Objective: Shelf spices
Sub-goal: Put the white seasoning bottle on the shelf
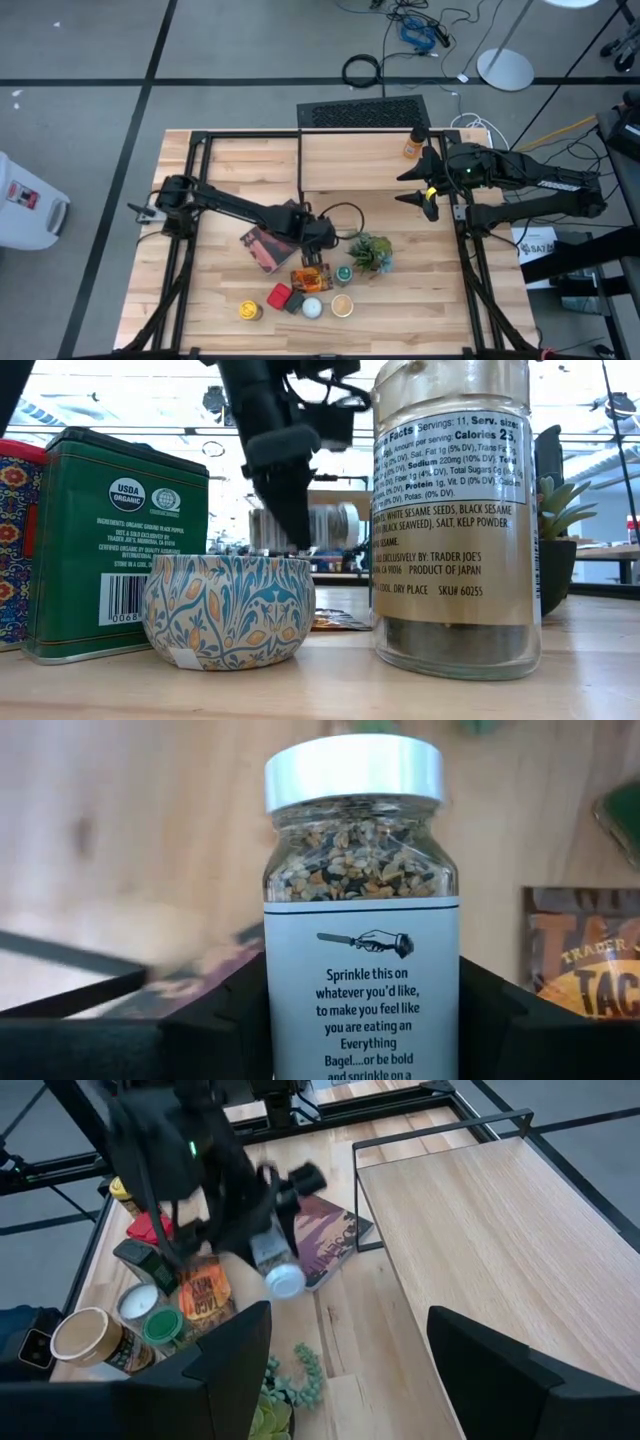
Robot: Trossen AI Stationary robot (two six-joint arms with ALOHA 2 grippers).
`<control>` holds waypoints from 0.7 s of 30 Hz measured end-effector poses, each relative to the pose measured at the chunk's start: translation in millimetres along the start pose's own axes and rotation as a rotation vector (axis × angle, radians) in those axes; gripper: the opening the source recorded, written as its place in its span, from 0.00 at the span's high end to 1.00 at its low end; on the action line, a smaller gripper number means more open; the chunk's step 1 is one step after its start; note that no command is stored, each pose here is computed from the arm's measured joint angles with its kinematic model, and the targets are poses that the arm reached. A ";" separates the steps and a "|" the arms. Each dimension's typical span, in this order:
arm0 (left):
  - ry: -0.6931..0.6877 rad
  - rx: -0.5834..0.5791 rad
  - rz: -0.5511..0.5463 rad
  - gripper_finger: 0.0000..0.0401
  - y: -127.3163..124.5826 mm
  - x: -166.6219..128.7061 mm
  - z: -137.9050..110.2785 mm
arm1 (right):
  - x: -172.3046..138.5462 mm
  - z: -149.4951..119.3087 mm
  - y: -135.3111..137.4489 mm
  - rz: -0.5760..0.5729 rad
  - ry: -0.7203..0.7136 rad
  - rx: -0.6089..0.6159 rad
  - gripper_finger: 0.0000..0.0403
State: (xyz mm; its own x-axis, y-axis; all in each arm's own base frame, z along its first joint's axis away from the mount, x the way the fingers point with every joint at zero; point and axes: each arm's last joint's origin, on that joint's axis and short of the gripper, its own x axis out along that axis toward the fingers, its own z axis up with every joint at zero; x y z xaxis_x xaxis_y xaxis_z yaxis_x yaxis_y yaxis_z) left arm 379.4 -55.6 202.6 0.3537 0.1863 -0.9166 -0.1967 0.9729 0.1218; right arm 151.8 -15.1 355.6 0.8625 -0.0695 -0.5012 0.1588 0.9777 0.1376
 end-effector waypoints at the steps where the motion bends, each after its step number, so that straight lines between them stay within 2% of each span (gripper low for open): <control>1: -0.019 -0.006 0.008 0.50 2.2 -5.6 1.1 | 0.0 0.1 0.1 0.000 -0.001 0.000 0.36; 16: -0.245 -0.027 0.181 0.50 35.9 -67.0 10.8 | 0.0 0.0 0.0 0.000 0.000 0.013 0.36; 21: -0.340 -0.027 0.201 0.50 46.4 -81.0 18.0 | 0.0 -0.4 0.1 0.003 0.005 0.023 0.36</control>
State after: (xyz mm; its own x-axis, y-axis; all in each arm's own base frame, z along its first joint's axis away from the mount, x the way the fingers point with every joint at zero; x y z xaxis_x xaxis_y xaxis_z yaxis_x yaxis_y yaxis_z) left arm 358.1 -23.1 289.3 0.5874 0.4124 -0.6963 -0.3157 0.9090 0.2720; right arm 151.6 -14.9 355.2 0.8609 -0.0653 -0.5046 0.1669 0.9731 0.1588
